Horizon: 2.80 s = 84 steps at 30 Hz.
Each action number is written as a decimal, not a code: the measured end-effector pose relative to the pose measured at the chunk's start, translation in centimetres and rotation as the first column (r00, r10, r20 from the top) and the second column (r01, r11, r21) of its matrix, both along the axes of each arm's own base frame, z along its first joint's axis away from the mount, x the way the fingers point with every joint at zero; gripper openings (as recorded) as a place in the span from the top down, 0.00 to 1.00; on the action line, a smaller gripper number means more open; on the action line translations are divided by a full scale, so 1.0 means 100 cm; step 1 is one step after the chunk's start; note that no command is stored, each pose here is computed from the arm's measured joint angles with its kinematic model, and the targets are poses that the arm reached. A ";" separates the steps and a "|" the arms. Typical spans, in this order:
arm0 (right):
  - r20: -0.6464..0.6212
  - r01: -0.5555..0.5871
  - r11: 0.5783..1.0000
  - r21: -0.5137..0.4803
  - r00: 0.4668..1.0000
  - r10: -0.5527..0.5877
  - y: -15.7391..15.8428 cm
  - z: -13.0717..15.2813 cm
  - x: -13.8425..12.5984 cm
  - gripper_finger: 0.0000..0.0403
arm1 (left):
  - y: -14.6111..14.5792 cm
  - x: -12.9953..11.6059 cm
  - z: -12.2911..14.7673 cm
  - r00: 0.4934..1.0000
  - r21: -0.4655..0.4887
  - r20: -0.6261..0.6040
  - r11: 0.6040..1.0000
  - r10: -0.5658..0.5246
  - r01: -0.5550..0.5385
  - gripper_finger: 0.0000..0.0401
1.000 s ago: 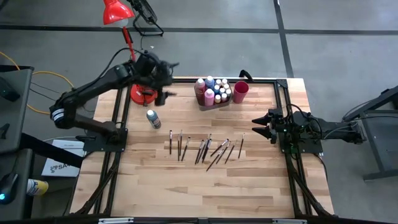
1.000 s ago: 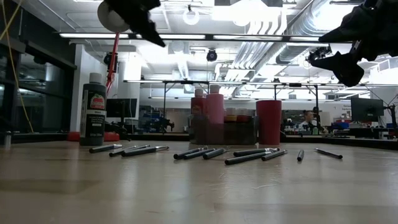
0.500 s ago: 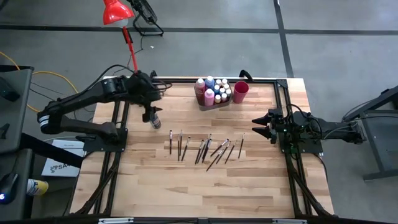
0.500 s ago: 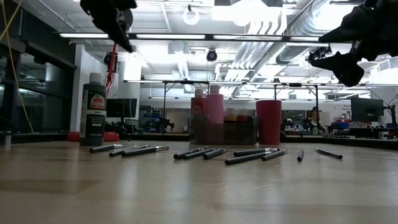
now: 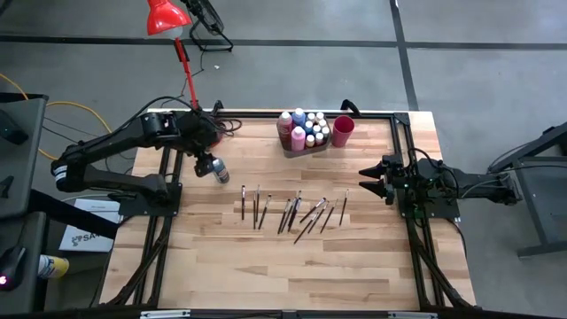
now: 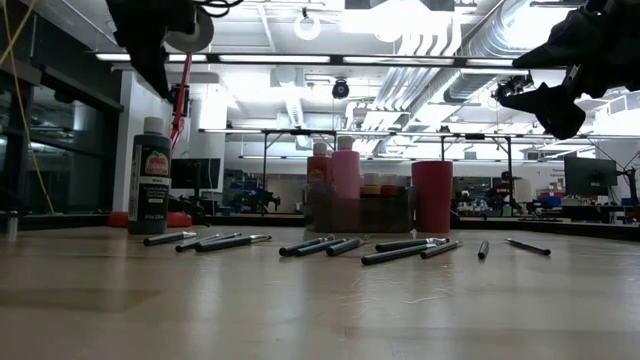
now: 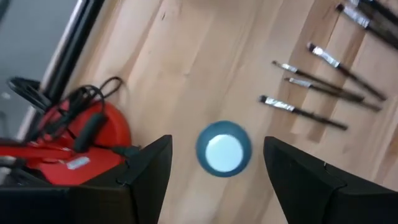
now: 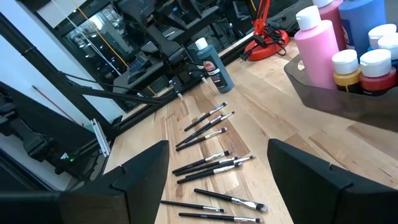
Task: Pick & Place Paint Supplies
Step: Put the black paint bottle into the black bin
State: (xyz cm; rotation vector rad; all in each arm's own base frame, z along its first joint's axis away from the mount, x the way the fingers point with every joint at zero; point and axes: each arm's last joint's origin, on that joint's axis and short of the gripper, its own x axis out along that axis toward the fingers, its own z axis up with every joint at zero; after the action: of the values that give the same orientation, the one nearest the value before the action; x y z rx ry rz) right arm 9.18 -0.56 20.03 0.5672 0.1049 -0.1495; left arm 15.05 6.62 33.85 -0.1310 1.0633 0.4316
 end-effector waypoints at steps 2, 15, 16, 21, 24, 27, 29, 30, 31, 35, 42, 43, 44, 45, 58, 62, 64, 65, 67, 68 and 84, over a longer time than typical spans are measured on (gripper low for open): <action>0.000 0.000 1.000 0.000 1.000 0.000 0.000 0.000 0.000 0.34 | -0.002 0.000 -0.002 0.999 0.036 -0.018 0.998 -0.046 0.047 0.39; 0.000 0.000 1.000 0.000 1.000 0.000 0.000 0.000 0.000 0.34 | -0.030 -0.011 -0.049 0.991 0.165 0.099 0.984 -0.090 0.073 0.39; 0.000 0.000 1.000 0.000 1.000 0.000 0.000 0.000 0.000 0.34 | -0.031 -0.012 -0.054 0.990 0.160 0.111 0.985 -0.085 0.066 0.39; 0.000 0.000 1.000 0.000 1.000 0.000 0.000 0.000 0.000 0.34 | -0.032 -0.015 -0.071 0.988 0.151 0.148 0.988 -0.041 0.018 0.39; 0.000 0.000 1.000 0.000 1.000 0.000 0.000 0.000 0.000 0.34 | -0.031 -0.016 -0.077 0.990 0.160 0.139 0.987 -0.006 -0.017 0.39; 0.000 0.000 1.000 0.000 1.000 0.000 0.000 0.000 0.000 0.34 | -0.031 -0.017 -0.078 0.991 0.167 0.136 0.986 0.004 -0.027 0.39; 0.001 0.000 1.000 0.000 1.000 0.000 0.000 0.000 0.000 0.34 | -0.031 -0.015 -0.078 0.987 0.172 0.164 0.985 0.003 -0.032 0.39; 0.001 0.000 1.000 0.000 1.000 0.000 0.000 0.000 0.000 0.34 | -0.031 -0.014 -0.077 0.985 0.175 0.175 0.984 0.001 -0.032 0.39; 0.000 0.000 1.000 0.000 1.000 0.000 0.000 0.000 0.000 0.34 | -0.030 -0.013 -0.076 0.982 0.178 0.187 0.983 0.000 -0.034 0.39; 0.000 0.000 1.000 0.000 1.000 0.000 0.000 0.000 0.000 0.34 | -0.030 -0.012 -0.075 0.980 0.183 0.198 0.982 -0.005 -0.033 0.39; 0.000 0.000 1.000 0.000 1.000 0.000 0.000 0.000 0.000 0.34 | -0.031 -0.015 -0.078 0.987 0.168 0.163 0.985 0.011 -0.038 0.39; 0.000 0.000 1.000 0.000 1.000 0.000 0.000 0.000 0.000 0.34 | -0.031 -0.015 -0.078 0.986 0.166 0.166 0.985 0.014 -0.042 0.39; 0.000 0.000 1.000 0.000 1.000 0.000 0.000 0.000 0.000 0.34 | -0.031 -0.015 -0.078 0.986 0.165 0.167 0.985 0.015 -0.043 0.40; 0.000 0.000 1.000 0.000 1.000 0.000 0.000 0.000 0.000 0.34 | -0.031 -0.015 -0.078 0.986 0.164 0.167 0.985 0.016 -0.044 0.42; 0.000 0.000 1.000 0.000 1.000 0.000 0.000 0.000 0.000 0.34 | -0.031 -0.014 -0.078 0.981 0.142 0.188 0.987 0.044 -0.072 0.71; 0.000 0.000 1.000 0.000 1.000 0.000 0.000 0.000 0.000 0.34 | -0.030 -0.013 -0.076 0.977 0.144 0.207 0.987 0.044 -0.074 0.71; 0.000 0.000 1.000 0.000 1.000 0.000 0.000 0.000 0.000 0.34 | -0.030 -0.009 -0.074 0.966 0.144 0.256 0.987 0.038 -0.077 0.71; 0.000 0.000 1.000 0.000 1.000 0.000 0.000 0.000 0.000 0.34 | -0.029 -0.006 -0.071 0.952 0.148 0.303 0.986 0.032 -0.080 0.71; 0.000 0.000 1.000 0.000 1.000 0.000 0.000 0.000 0.000 0.34 | -0.028 0.001 -0.063 0.918 0.157 0.396 0.983 0.023 -0.092 0.71; 0.000 0.000 1.000 0.000 1.000 0.000 0.000 0.000 0.000 0.34 | -0.028 0.004 -0.060 0.902 0.163 0.432 0.982 0.018 -0.098 0.71; 0.000 0.000 1.000 0.000 1.000 0.000 0.000 0.000 0.000 0.34 | -0.013 0.079 -0.027 0.812 0.272 0.577 0.958 -0.090 -0.086 0.71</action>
State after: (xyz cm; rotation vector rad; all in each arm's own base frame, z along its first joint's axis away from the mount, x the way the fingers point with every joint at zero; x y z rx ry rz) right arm 9.18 -0.56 20.04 0.5672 0.1044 -0.1493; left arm 22.99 5.32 31.13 0.0010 0.3796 0.4972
